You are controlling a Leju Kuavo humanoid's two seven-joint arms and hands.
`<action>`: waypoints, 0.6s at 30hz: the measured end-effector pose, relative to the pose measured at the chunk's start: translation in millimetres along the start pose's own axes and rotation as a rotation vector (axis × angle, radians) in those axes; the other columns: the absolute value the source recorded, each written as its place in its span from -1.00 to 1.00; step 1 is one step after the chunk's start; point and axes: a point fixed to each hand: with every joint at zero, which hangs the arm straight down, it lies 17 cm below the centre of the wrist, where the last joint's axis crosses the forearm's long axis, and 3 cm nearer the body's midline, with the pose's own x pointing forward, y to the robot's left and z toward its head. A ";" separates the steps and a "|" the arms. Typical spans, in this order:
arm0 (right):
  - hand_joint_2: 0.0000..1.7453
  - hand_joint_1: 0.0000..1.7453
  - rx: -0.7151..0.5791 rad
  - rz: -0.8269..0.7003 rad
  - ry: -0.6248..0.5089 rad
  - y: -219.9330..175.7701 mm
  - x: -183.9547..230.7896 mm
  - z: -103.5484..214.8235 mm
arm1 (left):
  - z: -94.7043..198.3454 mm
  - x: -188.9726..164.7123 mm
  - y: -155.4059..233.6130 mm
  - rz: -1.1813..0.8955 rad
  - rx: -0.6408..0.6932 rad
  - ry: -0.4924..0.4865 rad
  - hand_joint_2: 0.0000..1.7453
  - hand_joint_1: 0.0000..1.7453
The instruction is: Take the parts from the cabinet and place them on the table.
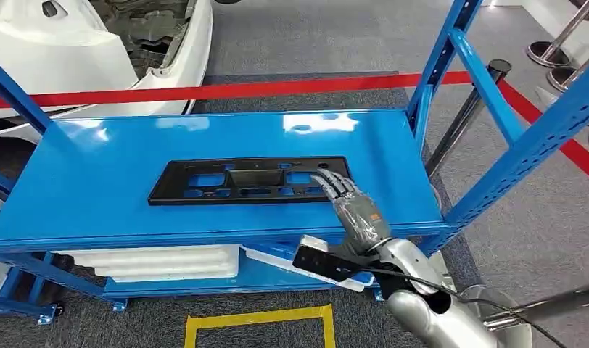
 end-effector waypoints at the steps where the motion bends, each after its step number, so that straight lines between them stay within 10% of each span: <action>1: 1.00 -1.00 0.007 0.017 0.002 -0.9 -2.4 -0.6 | 0.0 0.1 -0.5 0.000 -0.004 0.001 -1.00 -1.00; 18: 1.00 -1.00 0.051 0.134 -0.043 -19.8 -10.5 -18.4 | -5.9 11.9 -9.3 -0.046 -0.052 0.006 -1.00 -1.00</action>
